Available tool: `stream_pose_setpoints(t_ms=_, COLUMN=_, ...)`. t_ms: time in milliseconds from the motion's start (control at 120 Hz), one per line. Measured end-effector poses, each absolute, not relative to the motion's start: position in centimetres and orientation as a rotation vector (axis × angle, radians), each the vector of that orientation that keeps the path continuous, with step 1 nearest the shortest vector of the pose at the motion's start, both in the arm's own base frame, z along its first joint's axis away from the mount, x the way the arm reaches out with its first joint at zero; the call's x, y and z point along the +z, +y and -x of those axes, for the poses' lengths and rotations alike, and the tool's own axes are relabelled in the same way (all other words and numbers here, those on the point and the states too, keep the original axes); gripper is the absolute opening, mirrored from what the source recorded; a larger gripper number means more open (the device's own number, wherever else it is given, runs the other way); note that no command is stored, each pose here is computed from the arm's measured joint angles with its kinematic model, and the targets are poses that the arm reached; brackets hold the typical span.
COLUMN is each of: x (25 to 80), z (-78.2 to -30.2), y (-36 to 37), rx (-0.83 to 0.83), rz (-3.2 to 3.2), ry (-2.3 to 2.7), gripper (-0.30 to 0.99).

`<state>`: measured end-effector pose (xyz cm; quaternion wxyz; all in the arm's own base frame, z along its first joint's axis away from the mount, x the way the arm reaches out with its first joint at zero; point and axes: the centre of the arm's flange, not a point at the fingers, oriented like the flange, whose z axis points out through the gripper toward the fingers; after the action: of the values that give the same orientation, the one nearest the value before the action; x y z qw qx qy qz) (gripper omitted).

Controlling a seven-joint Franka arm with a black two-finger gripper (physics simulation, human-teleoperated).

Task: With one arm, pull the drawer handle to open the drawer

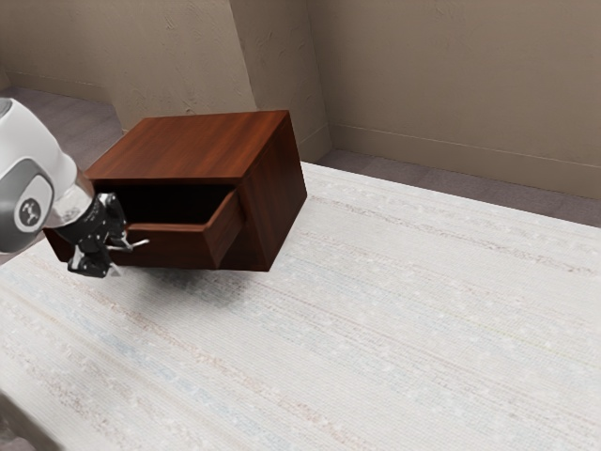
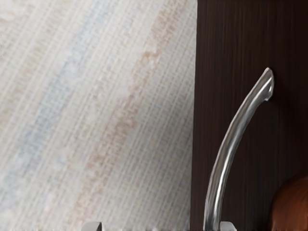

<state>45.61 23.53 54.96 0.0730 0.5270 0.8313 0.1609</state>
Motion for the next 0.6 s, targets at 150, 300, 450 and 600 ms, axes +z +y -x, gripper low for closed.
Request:
stream_pose_setpoints(t_ms=150, x=54.8, z=-44.7, y=23.1, rx=0.484, rz=-1.582, ry=2.498, gripper=0.24)
stream_pose_setpoints(t_ms=300, x=54.7, z=-43.9, y=22.8, rx=0.484, rz=-1.575, ry=2.497, gripper=0.24)
stream_pose_setpoints(t_ms=450, x=54.8, z=-43.3, y=22.7, rx=0.492, rz=-1.569, ry=2.494, gripper=0.24)
stream_pose_setpoints(t_ms=600, x=54.9, z=-42.6, y=22.8, rx=0.502, rz=-1.557, ry=2.495, gripper=0.24)
